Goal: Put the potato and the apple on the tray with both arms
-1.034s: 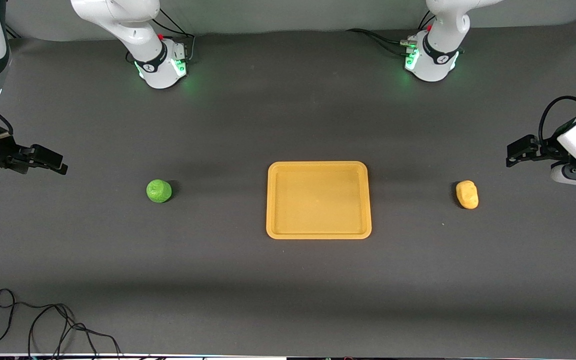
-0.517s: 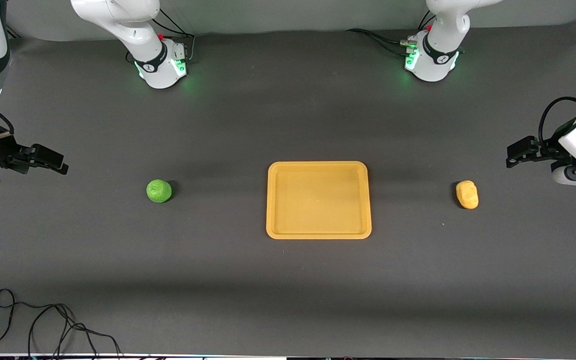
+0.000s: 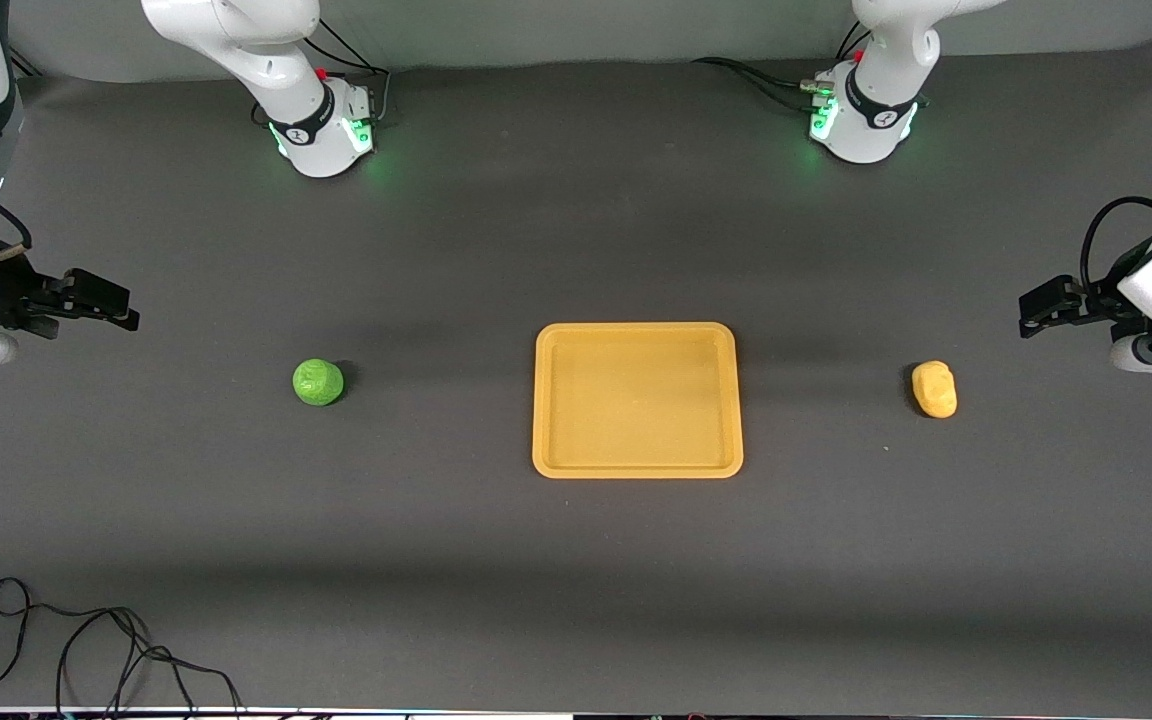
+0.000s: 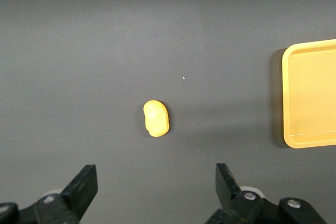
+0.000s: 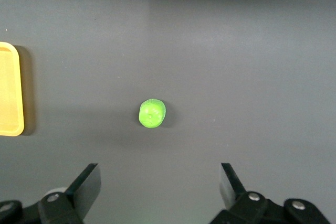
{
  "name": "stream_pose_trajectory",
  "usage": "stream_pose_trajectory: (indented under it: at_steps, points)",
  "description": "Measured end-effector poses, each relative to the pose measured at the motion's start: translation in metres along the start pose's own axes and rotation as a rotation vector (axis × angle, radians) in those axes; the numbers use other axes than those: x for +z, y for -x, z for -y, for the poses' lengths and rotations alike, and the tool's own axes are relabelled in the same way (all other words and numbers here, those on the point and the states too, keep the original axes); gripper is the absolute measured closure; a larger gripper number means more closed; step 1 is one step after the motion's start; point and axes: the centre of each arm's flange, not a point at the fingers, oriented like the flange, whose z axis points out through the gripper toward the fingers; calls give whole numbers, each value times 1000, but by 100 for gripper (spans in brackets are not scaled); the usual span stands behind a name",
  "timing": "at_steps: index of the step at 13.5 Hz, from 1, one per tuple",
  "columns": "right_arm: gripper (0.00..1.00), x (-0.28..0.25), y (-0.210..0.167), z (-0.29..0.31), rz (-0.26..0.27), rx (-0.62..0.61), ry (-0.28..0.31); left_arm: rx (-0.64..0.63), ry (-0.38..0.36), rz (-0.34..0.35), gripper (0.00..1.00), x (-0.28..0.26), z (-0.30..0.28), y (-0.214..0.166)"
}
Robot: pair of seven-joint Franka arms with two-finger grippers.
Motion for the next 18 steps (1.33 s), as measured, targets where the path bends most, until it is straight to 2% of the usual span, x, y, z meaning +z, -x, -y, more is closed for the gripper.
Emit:
stream_pose_trajectory:
  at_steps: [7, 18]
  points:
    - [0, 0, 0, 0, 0, -2, 0, -5, 1, 21, 0, 11, 0, 1]
    - [0, 0, 0, -1, -1, -1, 0, -4, 0, 4, 0, 14, -1, -1]
